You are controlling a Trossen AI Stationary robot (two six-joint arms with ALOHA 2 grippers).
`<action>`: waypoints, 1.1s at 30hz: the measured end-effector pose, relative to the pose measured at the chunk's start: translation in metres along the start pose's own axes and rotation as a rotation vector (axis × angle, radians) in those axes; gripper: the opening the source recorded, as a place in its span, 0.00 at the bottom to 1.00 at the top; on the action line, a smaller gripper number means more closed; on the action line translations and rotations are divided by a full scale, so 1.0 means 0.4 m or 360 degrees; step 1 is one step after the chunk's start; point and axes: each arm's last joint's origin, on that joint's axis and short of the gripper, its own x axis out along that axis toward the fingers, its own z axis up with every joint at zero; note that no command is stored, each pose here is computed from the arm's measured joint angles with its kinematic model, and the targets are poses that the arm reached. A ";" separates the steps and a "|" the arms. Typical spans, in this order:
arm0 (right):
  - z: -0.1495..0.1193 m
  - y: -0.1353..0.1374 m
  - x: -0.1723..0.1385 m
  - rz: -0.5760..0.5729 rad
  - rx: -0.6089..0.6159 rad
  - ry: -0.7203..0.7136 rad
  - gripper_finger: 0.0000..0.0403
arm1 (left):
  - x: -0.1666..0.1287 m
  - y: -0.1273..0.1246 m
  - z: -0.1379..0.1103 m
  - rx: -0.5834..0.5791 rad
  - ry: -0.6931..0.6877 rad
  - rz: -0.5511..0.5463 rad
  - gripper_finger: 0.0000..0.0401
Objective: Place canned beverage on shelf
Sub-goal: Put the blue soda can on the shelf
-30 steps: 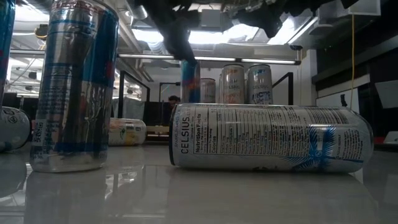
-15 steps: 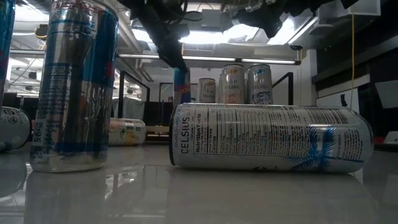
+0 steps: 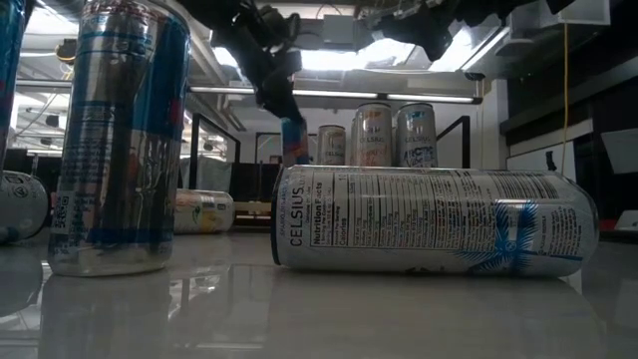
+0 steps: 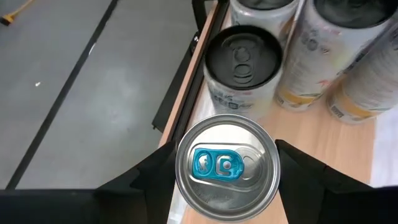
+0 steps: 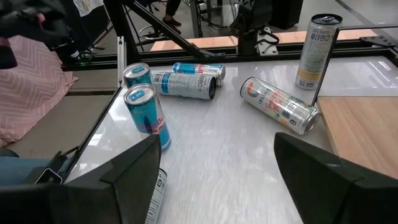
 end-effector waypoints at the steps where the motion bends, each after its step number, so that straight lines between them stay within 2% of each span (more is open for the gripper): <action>1: 0.000 0.000 0.000 0.0000 0.0000 0.0000 0.75 | 0.006 0.000 -0.001 0.0000 0.0006 -0.0001 0.52; 13: 0.000 0.000 0.000 0.0000 0.0001 0.0001 0.75 | 0.072 0.001 -0.023 -0.0020 0.0092 -0.0092 0.52; 19: 0.000 0.000 0.000 0.0000 0.0001 0.0001 0.75 | 0.074 0.004 -0.024 -0.0023 0.0092 -0.0093 0.53; 28: 0.000 0.000 0.000 0.0000 0.0001 0.0001 0.75 | 0.074 0.003 -0.024 -0.0023 0.0091 -0.0093 0.61; 33: 0.000 0.000 0.000 0.0000 0.0001 0.0001 0.75 | 0.074 0.003 -0.024 -0.0023 0.0091 -0.0093 0.62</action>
